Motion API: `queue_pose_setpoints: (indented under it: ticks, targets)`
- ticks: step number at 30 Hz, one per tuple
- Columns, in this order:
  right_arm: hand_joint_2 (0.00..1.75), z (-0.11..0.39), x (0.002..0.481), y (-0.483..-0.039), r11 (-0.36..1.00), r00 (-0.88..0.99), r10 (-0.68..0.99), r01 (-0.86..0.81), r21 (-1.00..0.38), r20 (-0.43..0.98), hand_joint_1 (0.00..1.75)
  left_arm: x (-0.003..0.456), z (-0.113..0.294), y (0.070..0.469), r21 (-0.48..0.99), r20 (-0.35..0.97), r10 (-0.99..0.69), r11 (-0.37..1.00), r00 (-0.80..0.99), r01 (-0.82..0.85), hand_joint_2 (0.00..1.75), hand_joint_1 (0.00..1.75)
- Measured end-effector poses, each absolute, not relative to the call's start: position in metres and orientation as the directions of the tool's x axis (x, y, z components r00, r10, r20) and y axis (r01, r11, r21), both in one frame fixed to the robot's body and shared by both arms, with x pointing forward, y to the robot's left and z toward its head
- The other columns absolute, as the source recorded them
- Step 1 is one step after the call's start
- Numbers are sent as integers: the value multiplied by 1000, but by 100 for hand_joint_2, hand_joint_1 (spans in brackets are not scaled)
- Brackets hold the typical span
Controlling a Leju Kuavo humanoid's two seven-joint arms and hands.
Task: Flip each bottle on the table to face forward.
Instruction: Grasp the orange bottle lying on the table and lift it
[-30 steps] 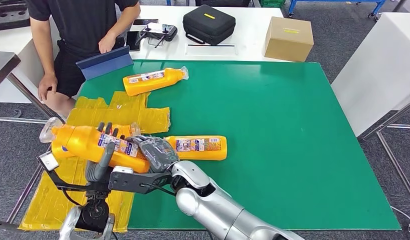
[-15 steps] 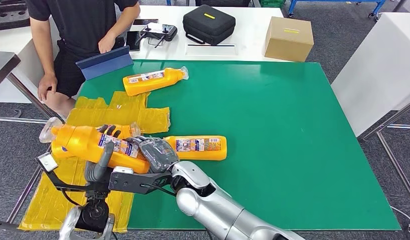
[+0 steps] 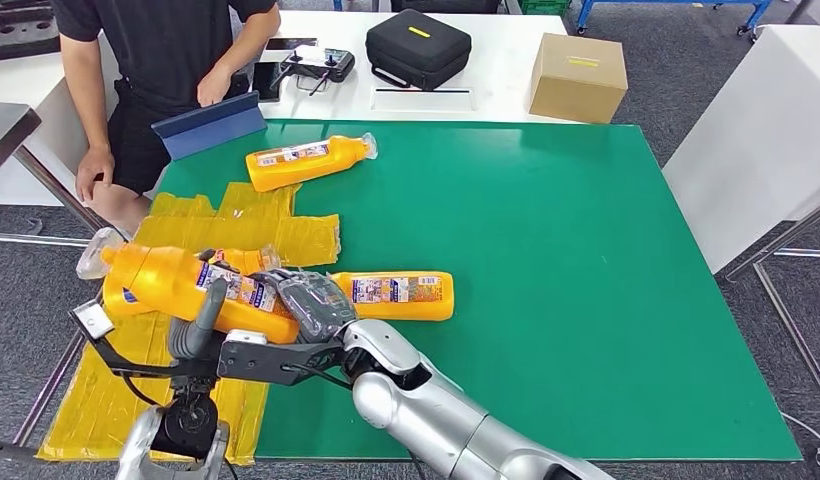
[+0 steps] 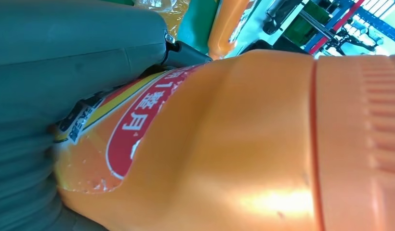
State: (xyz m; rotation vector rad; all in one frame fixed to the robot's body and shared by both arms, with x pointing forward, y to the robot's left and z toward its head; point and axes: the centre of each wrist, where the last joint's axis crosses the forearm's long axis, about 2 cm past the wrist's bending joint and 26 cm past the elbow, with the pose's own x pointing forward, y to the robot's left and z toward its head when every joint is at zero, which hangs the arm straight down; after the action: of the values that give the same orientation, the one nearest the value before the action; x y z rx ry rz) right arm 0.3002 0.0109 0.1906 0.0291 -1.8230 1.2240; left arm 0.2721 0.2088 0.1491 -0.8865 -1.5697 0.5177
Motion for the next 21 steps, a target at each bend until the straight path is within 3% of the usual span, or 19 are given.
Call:
queue_pose_setpoints:
  ticks: [4, 5, 8, 9, 21]
  targets:
    - [175, 191, 301, 11, 508, -586, 431, -471, -722, 686, 174, 272, 149, 209, -750, 629, 778, 611, -14, 253, 175, 175]
    - [175, 191, 301, 11, 508, -586, 430, -471, -721, 686, 131, 273, 149, 210, -750, 629, 778, 611, -15, 253, 175, 175]
    - [44, 190, 302, 10, 509, -585, 428, -474, -719, 689, 0, 273, 150, 210, -749, 628, 778, 612, -21, 255, 175, 175]
    - [0, 189, 301, 10, 510, -582, 427, -477, -716, 692, 0, 273, 150, 211, -748, 629, 777, 613, -25, 256, 175, 175]
    - [0, 183, 301, 4, 519, -559, 415, -502, -692, 718, 0, 280, 156, 214, -733, 635, 771, 619, -43, 280, 175, 175]
